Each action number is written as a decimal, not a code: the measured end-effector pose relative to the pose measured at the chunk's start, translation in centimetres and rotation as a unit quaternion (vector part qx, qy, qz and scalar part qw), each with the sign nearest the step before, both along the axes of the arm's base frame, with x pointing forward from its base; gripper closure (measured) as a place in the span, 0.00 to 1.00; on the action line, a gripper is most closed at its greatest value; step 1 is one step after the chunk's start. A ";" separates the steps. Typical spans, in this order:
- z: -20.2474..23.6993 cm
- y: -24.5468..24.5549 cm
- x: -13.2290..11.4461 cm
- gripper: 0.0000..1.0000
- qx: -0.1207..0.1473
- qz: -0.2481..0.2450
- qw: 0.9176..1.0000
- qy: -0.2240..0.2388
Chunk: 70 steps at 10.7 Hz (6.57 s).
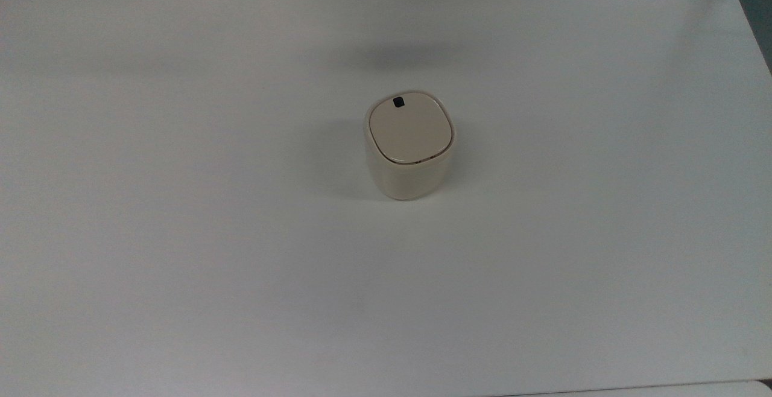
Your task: Open the trash bin
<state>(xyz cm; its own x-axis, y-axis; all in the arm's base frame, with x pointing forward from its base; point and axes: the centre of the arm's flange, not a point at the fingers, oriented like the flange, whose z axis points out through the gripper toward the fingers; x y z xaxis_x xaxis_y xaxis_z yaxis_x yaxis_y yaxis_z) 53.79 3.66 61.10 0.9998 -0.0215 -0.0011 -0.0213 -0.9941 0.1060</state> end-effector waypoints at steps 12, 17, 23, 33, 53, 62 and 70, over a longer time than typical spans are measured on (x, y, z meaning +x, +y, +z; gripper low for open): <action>0.0 -1.1 -0.4 0.71 0.001 0.033 0.999 0.014; -2.8 1.1 1.4 0.99 0.005 0.061 0.998 0.016; -9.8 6.1 5.4 0.99 0.024 0.100 0.995 0.016; -17.0 10.3 8.2 0.99 0.029 0.133 0.991 0.010; -5.2 1.1 3.9 0.45 0.021 0.055 0.998 0.031; -5.2 1.1 3.9 0.00 0.021 0.055 0.998 0.031; -5.3 1.1 3.7 0.00 0.021 0.054 0.998 0.040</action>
